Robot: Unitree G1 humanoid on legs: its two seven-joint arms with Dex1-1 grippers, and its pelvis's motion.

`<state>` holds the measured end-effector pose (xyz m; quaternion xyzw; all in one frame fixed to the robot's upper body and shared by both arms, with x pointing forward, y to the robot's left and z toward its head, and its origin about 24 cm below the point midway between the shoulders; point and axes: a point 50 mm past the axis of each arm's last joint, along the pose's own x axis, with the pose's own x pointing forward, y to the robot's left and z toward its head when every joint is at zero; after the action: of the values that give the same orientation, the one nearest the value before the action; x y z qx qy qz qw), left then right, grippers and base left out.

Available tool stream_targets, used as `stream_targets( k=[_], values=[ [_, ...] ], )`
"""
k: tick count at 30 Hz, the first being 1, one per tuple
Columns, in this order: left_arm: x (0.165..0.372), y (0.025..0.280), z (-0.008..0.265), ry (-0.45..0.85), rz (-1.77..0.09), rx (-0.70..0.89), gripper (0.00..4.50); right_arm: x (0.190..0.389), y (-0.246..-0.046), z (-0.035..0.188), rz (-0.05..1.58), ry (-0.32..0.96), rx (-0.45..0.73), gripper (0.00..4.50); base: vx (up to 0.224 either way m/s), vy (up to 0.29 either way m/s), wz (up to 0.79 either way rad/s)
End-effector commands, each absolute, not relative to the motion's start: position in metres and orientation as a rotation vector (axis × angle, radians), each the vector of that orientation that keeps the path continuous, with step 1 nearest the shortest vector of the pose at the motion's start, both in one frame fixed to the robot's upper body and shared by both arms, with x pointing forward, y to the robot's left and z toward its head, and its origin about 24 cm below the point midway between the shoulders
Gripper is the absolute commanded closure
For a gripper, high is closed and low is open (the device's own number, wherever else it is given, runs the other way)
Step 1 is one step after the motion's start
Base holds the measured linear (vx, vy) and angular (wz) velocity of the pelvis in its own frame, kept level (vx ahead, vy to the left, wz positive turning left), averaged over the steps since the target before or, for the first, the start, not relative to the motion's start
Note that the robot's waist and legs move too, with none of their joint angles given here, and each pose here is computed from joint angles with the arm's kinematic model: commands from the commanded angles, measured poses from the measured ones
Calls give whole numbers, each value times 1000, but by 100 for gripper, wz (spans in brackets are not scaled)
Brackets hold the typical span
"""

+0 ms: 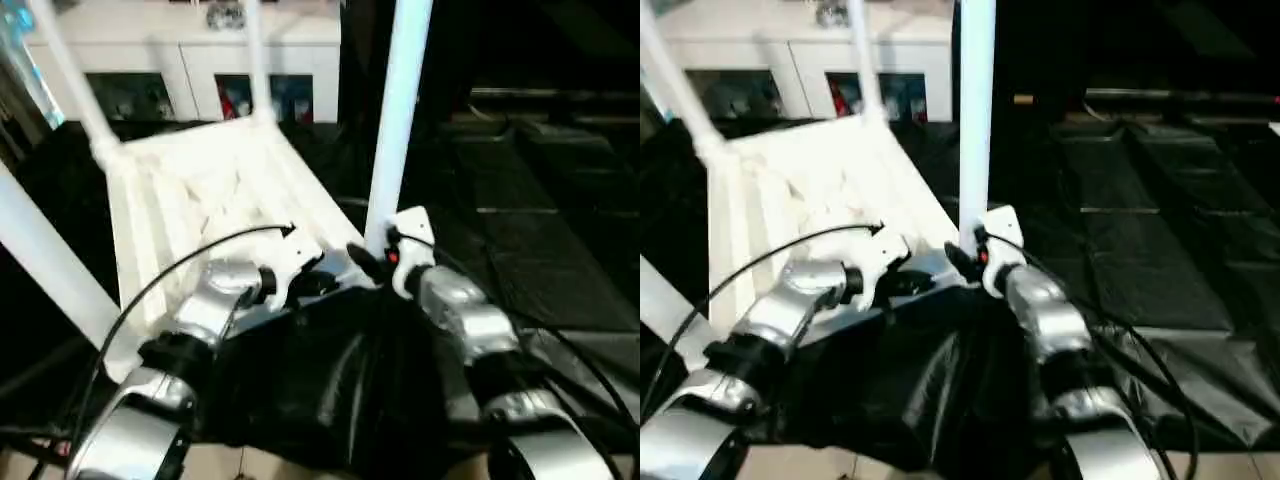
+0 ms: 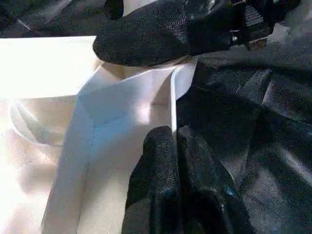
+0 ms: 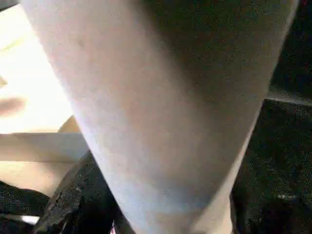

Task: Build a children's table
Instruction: Rotate leg to tighten

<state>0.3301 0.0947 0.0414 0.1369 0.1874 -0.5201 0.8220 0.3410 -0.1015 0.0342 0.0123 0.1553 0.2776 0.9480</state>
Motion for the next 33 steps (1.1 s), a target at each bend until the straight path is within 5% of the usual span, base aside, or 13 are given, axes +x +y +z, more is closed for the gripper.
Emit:
stream_targets(
  k=[1,10,22,33],
  values=[
    [330,59,68,241,-1242,285,450,323,-61,22,791,377,109,153,0,0,0],
    [320,83,62,281,-1349,307,450,304,-78,29,1092,369,71,65,0,0,0],
    [304,112,59,391,-1519,329,450,284,-116,34,1323,455,0,65,0,0,0],
    [307,110,60,372,-1484,320,450,282,-113,32,1326,470,-1,144,0,0,0]
  ],
)
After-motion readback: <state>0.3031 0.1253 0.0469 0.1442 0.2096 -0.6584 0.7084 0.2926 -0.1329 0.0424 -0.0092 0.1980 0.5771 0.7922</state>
